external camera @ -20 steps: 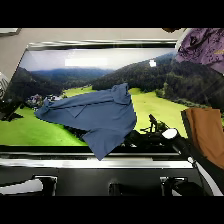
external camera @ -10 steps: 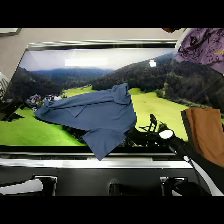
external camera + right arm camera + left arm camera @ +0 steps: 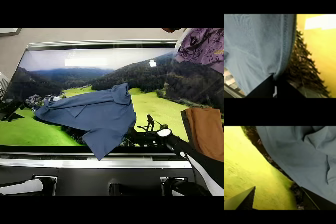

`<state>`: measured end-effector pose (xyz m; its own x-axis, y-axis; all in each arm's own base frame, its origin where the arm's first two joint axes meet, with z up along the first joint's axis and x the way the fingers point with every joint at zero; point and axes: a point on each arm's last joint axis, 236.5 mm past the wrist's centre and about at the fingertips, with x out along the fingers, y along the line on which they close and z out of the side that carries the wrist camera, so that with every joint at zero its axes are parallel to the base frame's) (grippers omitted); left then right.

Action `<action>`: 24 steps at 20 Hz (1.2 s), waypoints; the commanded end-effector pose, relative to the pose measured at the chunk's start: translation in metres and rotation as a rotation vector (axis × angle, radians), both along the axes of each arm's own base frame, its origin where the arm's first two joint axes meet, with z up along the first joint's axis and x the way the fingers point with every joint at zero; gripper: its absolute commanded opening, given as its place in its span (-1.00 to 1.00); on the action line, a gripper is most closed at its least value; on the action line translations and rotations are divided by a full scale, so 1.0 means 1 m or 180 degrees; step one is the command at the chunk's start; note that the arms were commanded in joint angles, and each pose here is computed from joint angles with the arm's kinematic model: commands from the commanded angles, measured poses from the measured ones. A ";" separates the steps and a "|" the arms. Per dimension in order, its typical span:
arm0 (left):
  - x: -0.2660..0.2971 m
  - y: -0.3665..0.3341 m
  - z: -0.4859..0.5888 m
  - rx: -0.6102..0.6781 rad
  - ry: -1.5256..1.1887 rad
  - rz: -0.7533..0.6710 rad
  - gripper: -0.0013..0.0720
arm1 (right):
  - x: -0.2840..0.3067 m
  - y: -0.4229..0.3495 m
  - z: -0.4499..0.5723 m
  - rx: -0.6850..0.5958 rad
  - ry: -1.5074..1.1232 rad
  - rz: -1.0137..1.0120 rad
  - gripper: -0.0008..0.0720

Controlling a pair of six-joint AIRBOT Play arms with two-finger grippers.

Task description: Fold the clothes and pants, and hang the long-sleeved shirts on hangers.

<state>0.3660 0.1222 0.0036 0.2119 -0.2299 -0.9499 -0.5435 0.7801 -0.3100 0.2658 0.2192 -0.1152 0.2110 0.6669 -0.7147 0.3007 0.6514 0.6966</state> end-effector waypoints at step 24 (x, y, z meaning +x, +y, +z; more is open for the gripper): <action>-0.063 -0.060 -0.098 -0.0797 -0.0251 -0.0125 0.68 | 0.014 -0.122 0.069 -0.0606 -0.0042 -0.0073 -0.90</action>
